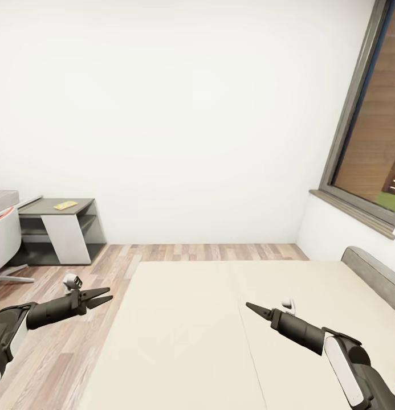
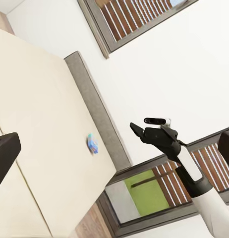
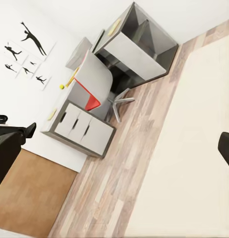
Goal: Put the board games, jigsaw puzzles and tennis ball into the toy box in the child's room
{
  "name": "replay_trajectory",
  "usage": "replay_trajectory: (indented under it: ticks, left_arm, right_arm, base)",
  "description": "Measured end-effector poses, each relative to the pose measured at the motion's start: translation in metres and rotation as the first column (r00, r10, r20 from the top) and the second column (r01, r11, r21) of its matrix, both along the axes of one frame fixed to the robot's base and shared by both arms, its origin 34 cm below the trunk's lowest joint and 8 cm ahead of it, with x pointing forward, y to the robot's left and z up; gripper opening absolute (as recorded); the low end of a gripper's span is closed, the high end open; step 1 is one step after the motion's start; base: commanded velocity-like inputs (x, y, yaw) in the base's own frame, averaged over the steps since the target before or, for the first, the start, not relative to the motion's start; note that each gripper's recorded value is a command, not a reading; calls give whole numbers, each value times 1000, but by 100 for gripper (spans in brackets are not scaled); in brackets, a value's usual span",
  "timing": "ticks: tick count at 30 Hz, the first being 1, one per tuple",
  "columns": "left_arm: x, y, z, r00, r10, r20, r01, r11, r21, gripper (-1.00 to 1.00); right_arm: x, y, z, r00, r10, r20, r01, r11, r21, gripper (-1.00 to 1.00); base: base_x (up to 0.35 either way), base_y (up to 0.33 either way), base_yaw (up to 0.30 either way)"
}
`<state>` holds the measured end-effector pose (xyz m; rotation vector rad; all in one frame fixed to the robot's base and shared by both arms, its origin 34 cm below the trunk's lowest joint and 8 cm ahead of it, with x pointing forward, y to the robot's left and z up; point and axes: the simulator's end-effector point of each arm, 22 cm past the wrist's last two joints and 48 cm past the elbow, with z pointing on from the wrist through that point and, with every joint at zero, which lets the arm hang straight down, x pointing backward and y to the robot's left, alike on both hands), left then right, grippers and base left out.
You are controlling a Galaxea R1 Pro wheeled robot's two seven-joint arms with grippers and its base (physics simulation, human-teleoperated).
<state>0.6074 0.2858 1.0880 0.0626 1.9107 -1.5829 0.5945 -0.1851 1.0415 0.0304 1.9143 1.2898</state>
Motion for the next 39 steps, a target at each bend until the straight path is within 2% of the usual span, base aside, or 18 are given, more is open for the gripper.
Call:
replay_trajectory:
  ticks: [39]
  left_arm:
    - [0,0,-1,1000,0,-2,0,1000,-1,100]
  right_arm:
    - [0,-1,0,1000,-2,-1,2,1000,3,100]
  base:
    - [0,-216,0]
